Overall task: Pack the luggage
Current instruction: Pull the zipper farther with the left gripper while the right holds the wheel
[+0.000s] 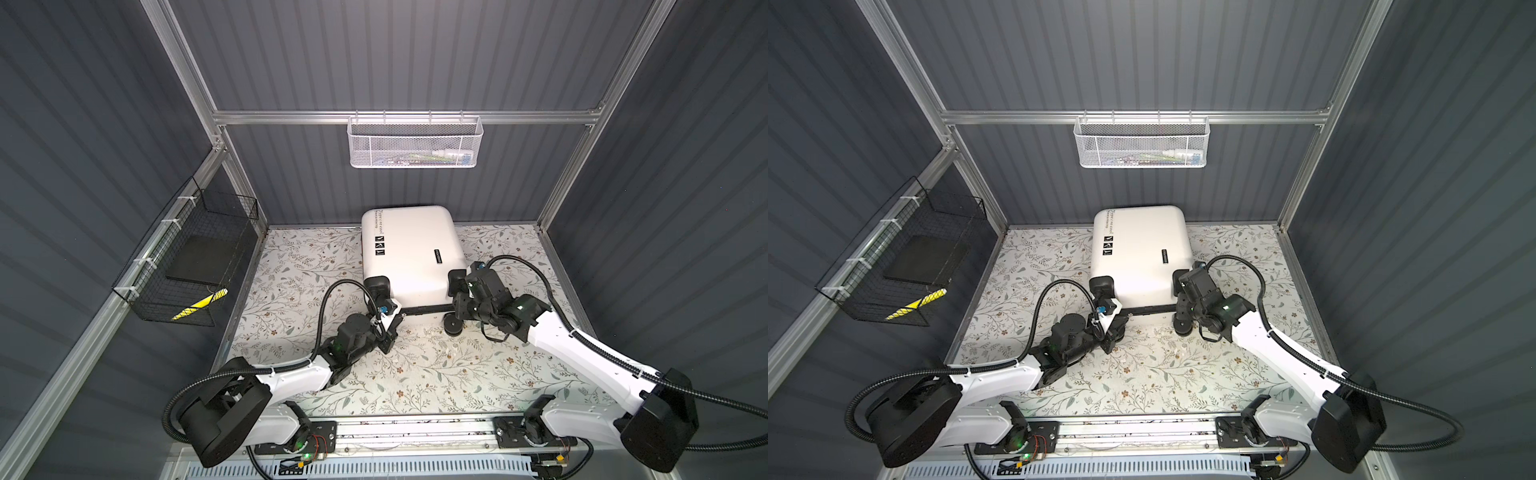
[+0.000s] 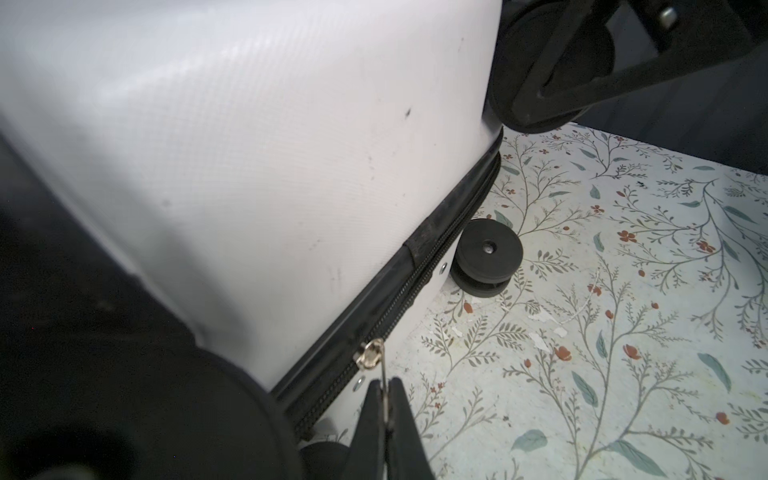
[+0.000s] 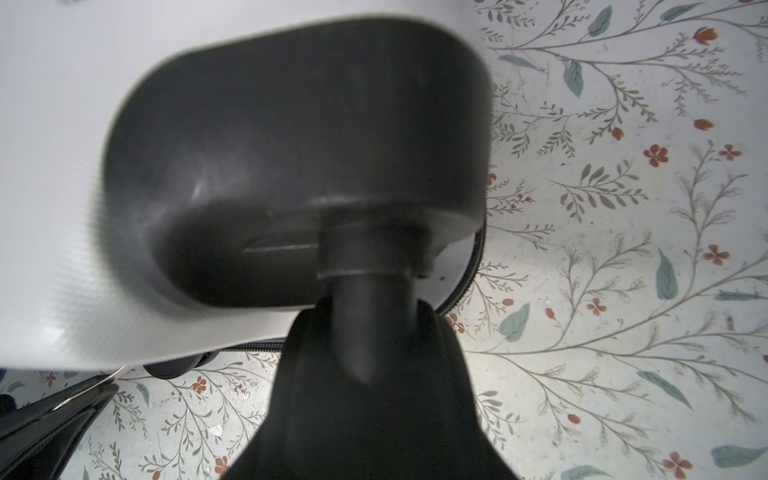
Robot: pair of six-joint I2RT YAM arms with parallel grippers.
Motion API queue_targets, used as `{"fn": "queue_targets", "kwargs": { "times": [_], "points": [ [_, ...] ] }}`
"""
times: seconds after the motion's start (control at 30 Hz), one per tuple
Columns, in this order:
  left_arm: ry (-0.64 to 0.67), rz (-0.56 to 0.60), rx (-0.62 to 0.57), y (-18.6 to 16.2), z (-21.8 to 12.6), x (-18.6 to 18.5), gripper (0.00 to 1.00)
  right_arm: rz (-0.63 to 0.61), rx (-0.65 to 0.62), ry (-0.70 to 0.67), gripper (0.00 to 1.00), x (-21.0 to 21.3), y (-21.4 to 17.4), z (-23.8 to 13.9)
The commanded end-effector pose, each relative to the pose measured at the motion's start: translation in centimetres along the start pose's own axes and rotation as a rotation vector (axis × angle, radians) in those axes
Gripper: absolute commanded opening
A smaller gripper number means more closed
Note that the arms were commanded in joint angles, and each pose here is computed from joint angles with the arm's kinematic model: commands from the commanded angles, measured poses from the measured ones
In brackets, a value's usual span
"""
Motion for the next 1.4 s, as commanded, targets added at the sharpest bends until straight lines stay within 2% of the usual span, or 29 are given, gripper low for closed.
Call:
{"fn": "queue_targets", "kwargs": {
  "times": [0.0, 0.33, 0.63, 1.1, 1.37],
  "points": [
    [-0.184, 0.072, -0.175, 5.7, 0.5, -4.4, 0.0, 0.021, -0.039, 0.14, 0.0, 3.1, 1.2, -0.5],
    [-0.231, 0.101, -0.158, 6.4, 3.4, -6.8, 0.0, 0.0, -0.085, 0.157, 0.0, 3.7, 2.8, -1.9],
    [-0.249, 0.115, -0.143, 6.4, 5.8, -8.8, 0.0, 0.046, -0.052, 0.192, 0.0, 3.6, 1.0, -0.3],
    [-0.162, 0.134, -0.113, 1.3, 3.9, -9.2, 0.0, 0.079, -0.034, 0.193, 0.0, 3.3, 0.3, -0.4],
    [-0.168, 0.148, -0.117, 1.4, 4.2, -9.9, 0.0, 0.099, -0.023, 0.225, 0.0, 4.1, 0.4, -0.5]
  ]
}}
Point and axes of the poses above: each gripper's point midway between its finger pads, its own z axis out along the fingers, its own x axis along the line the jaws close on, y = z × x, the point moved 1 cm from there along -z, back along the fingers, and after that the axes turned 1 degree about z, right-handed, at the moved point
